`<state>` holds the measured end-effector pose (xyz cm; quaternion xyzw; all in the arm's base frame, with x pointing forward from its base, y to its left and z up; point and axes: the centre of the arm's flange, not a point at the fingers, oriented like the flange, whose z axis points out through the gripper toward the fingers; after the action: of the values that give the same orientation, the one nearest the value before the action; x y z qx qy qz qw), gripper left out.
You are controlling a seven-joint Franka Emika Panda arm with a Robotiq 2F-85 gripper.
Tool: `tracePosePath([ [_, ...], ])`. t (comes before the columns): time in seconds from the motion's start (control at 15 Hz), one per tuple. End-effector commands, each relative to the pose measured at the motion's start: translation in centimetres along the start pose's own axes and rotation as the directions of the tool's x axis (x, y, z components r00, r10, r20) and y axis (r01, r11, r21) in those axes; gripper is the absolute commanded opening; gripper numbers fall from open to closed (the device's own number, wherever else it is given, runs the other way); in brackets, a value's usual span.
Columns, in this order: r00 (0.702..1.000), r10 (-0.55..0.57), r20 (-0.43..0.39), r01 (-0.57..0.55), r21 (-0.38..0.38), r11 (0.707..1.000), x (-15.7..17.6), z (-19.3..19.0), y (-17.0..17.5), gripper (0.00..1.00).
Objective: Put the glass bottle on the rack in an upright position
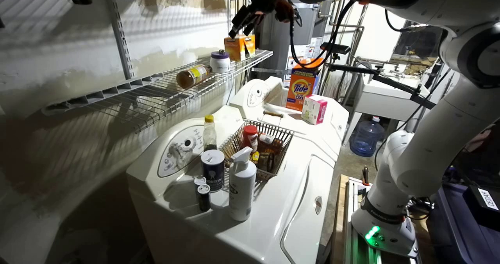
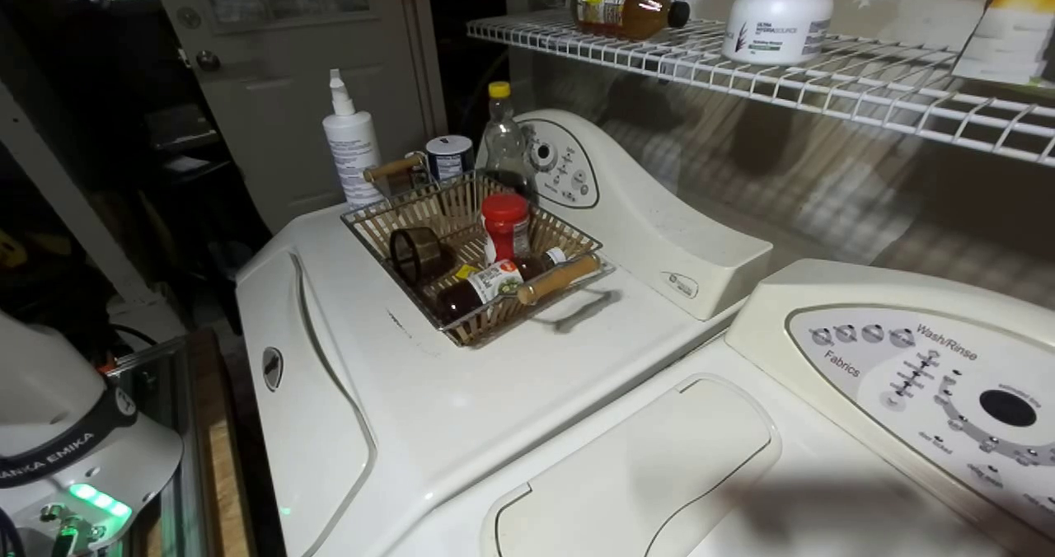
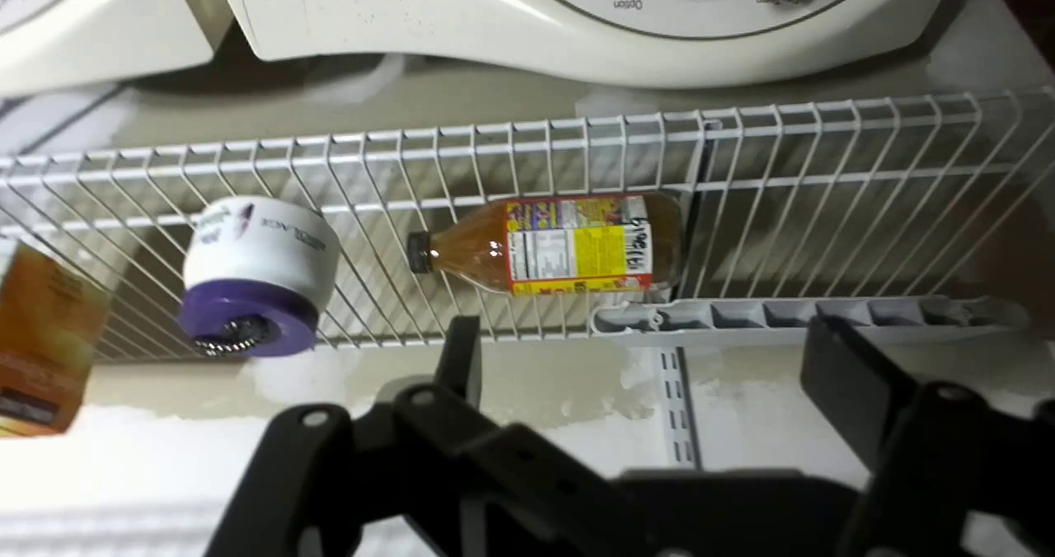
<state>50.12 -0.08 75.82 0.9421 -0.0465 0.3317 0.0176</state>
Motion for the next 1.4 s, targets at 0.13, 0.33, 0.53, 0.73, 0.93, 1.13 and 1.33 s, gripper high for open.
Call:
tracePosePath([
  [0.13,0.954,0.289,0.076,-0.282,-0.091,0.955,0.0,3.9,1.4,1.00],
  [0.33,0.893,0.439,0.098,-0.426,-0.127,0.896,0.1,5.9,1.2,1.00],
  [0.53,0.809,0.577,0.110,-0.563,-0.137,0.815,0.0,7.8,1.2,1.00],
  [0.73,0.833,0.541,0.117,-0.526,-0.135,0.840,-0.7,8.0,1.6,1.00],
  [0.93,0.824,0.555,0.115,-0.540,-0.137,0.831,-0.7,8.2,1.6,1.00],
  [1.13,0.791,0.594,0.148,-0.581,-0.123,0.805,-0.6,9.5,1.1,1.00],
  [1.33,0.735,0.660,0.153,-0.657,-0.079,0.750,0.8,12.5,1.3,1.00],
])
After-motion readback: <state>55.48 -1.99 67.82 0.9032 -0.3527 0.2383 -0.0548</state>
